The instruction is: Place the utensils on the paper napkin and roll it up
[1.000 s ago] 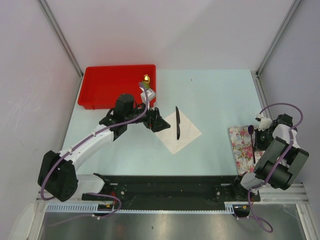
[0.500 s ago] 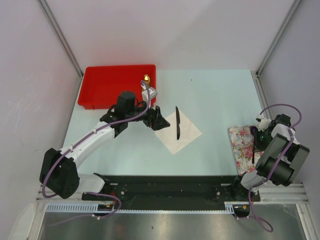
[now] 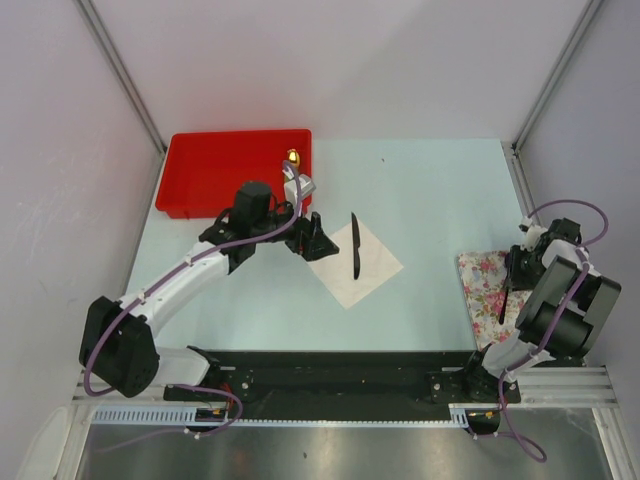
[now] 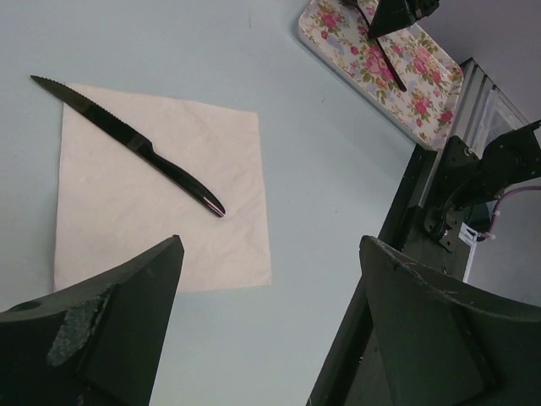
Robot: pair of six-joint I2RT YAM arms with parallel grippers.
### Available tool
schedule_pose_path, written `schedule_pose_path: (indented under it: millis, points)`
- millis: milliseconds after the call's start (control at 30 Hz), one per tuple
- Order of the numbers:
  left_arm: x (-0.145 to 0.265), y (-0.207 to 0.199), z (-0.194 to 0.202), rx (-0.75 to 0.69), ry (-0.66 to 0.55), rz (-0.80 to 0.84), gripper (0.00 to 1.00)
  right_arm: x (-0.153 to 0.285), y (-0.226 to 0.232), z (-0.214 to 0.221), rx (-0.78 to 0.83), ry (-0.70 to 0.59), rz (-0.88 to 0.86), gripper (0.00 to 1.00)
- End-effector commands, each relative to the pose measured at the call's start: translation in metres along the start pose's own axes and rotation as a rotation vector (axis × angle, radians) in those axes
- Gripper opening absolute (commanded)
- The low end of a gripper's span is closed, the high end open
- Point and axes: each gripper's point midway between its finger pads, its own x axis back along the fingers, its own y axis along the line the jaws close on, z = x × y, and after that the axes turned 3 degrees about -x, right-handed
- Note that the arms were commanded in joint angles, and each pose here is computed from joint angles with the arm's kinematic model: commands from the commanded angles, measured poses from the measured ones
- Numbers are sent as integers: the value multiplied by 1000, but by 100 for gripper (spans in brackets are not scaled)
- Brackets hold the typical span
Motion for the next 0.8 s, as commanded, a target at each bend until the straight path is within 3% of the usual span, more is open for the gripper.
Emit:
schedule_pose_path:
  millis: [0,167,333,533,767]
  points:
    - [0,-1,-20,-53,-40,-3,91,-11,-6,-27,-55,-59,36,32]
    - [0,1,-20,-55,-38,-6,91,-29,-1,-26,-49,-27,43,26]
    - [0,4,-18,-32,-40,-14,91,-26,-2,-20,-31,5,43,0]
    - [3,9,-22,-9,-68,-21,91,23,13,-41,-15,-79,-12,0]
    - [15,37,-11,168,-100,-76,90,88,104,-101,28,-227,-202,0]
